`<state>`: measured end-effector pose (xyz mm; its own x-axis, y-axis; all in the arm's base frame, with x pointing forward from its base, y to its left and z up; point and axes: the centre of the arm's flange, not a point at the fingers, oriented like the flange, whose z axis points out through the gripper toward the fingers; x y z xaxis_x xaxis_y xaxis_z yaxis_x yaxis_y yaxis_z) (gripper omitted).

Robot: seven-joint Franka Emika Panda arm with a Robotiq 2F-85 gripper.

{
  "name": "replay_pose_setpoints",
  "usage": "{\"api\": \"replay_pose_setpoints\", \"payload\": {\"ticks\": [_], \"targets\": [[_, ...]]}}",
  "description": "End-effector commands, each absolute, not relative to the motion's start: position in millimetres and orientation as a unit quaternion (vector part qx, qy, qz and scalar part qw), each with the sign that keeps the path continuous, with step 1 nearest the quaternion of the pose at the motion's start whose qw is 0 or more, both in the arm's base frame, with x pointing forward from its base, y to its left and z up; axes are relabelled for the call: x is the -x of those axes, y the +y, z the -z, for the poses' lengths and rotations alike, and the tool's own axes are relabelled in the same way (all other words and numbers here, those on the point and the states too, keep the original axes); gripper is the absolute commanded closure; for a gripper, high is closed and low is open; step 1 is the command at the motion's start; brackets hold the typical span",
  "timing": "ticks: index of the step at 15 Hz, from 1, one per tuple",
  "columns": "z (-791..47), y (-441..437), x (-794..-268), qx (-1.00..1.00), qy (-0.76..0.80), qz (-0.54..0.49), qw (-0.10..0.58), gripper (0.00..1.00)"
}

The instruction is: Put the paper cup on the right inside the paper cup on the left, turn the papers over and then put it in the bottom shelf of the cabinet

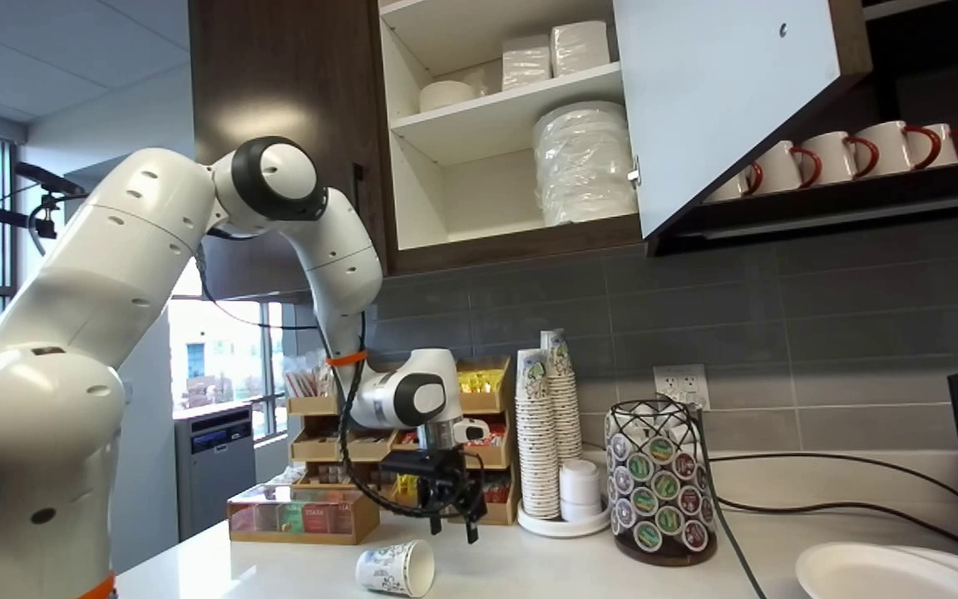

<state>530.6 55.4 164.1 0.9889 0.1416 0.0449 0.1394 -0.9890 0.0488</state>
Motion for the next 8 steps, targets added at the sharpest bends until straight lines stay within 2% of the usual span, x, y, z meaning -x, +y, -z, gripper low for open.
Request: {"api": "replay_pose_setpoints", "payload": {"ticks": [1, 8], "targets": [[-177, 56, -535, -0.996, 0.082, -0.029, 0.013, 0.0], [-210, 101, -507, -0.958, 0.287, 0.01, 0.002, 0.0]]}}
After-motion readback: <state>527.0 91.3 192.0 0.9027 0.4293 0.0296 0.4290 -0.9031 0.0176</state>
